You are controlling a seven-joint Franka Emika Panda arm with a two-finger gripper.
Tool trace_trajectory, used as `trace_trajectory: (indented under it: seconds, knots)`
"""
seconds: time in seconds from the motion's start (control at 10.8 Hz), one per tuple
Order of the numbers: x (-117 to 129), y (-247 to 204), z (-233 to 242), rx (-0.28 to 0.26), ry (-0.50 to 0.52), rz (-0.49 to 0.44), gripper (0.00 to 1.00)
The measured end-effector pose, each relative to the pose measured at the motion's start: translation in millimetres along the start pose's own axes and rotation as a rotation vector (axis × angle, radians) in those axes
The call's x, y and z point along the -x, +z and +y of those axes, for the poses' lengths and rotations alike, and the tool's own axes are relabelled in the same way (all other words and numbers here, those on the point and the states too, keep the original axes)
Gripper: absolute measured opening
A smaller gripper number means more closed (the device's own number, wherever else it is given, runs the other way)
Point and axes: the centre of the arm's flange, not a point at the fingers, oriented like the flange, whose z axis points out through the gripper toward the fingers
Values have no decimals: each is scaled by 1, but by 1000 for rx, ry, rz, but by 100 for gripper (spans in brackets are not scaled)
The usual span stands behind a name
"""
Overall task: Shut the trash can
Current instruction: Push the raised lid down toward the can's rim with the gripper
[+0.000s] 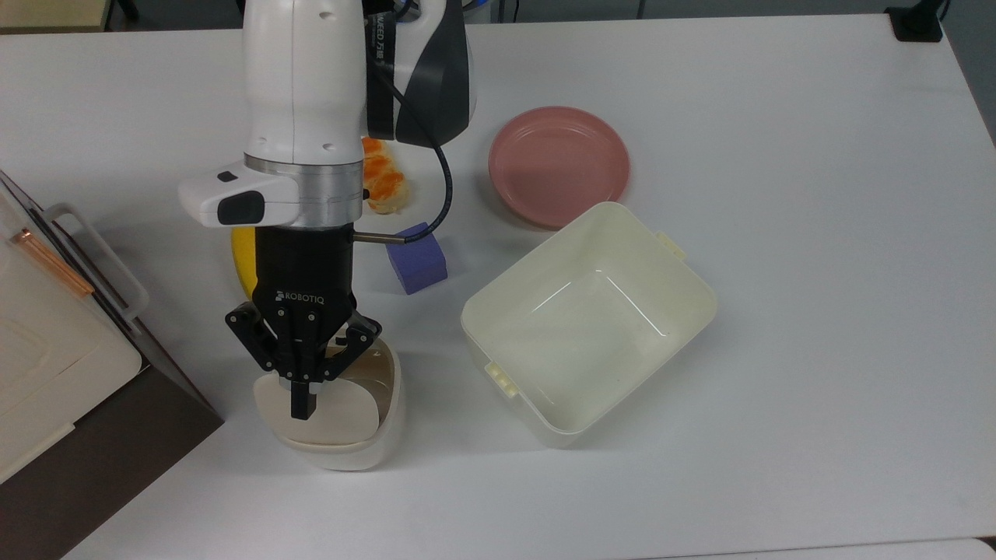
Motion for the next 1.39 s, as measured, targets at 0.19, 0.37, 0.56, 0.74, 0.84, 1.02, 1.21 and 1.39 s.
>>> trace_trajectory:
  seconds: [0.19,0.37,0.56,0.74,0.84,1.02,1.21,1.39]
  knots:
    - [1,1,0,1,-2,-2,1]
    - [0,-3,0,4,-9,0,1]
    - [4,-8,1,8,-13,-12,1]
    - [10,-15,3,14,-18,-29,1]
    - [13,-16,4,16,-18,-37,1]
    - [24,-11,8,23,-19,-63,1]
    - [32,-6,15,32,-17,-81,1]
    - [39,-6,17,35,-14,-99,1]
